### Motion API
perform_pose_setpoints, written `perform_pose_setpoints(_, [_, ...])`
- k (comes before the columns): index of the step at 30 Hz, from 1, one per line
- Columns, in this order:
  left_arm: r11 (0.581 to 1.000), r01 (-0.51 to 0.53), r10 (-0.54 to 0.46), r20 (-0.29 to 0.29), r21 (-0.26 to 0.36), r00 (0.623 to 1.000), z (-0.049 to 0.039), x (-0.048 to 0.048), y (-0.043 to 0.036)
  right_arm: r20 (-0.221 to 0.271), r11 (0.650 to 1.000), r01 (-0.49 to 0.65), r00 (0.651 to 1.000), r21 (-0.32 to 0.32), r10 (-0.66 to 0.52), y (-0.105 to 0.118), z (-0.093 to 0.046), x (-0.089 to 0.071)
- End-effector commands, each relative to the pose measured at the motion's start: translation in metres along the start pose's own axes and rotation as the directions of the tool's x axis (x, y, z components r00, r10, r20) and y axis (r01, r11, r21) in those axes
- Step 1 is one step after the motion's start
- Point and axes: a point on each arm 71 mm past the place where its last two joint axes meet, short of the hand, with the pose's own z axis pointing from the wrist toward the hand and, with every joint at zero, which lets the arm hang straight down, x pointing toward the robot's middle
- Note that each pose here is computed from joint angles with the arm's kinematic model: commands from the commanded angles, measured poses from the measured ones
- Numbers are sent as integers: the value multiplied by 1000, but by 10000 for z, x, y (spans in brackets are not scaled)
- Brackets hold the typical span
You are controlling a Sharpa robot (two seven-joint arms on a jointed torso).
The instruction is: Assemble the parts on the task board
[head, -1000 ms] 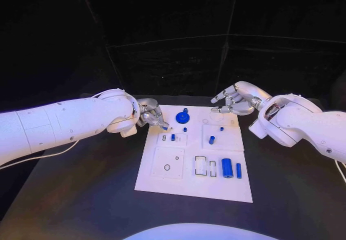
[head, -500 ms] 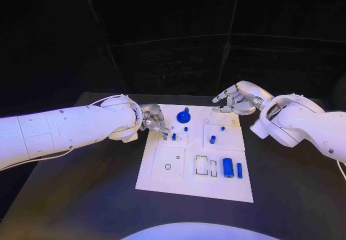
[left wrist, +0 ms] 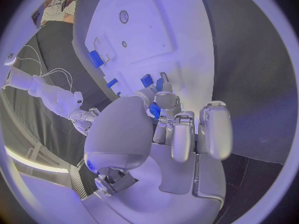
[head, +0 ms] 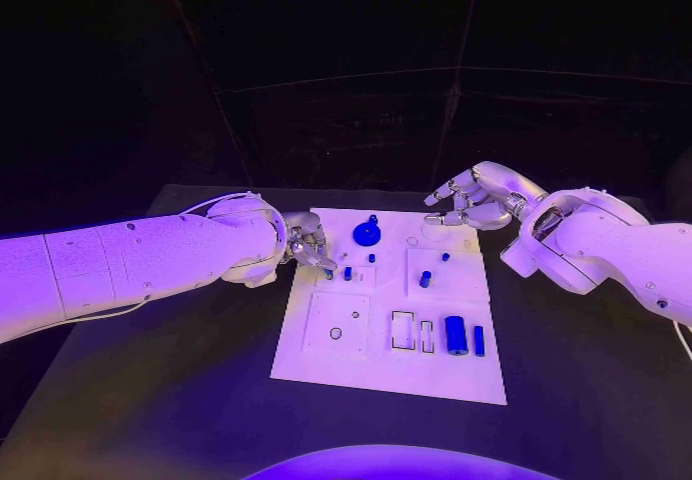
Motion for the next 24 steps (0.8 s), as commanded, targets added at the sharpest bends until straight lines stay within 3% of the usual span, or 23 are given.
perform_pose_setpoints(1, [999, -16, 16, -8, -30, 1000, 16, 17, 20, 0, 1000, 2, 1000, -8, -2, 19, 5, -3])
perform_pose_setpoints(11, [999, -10, 9, -10, -43, 1000, 37, 61, 58, 0, 1000, 2, 1000, -8, -2, 18, 3, -4])
perform_pose_setpoints(24, [999, -28, 26, -48, -33, 998, 30, 106, 29, -1, 1000, 2, 1000, -8, -2, 16, 3, -5])
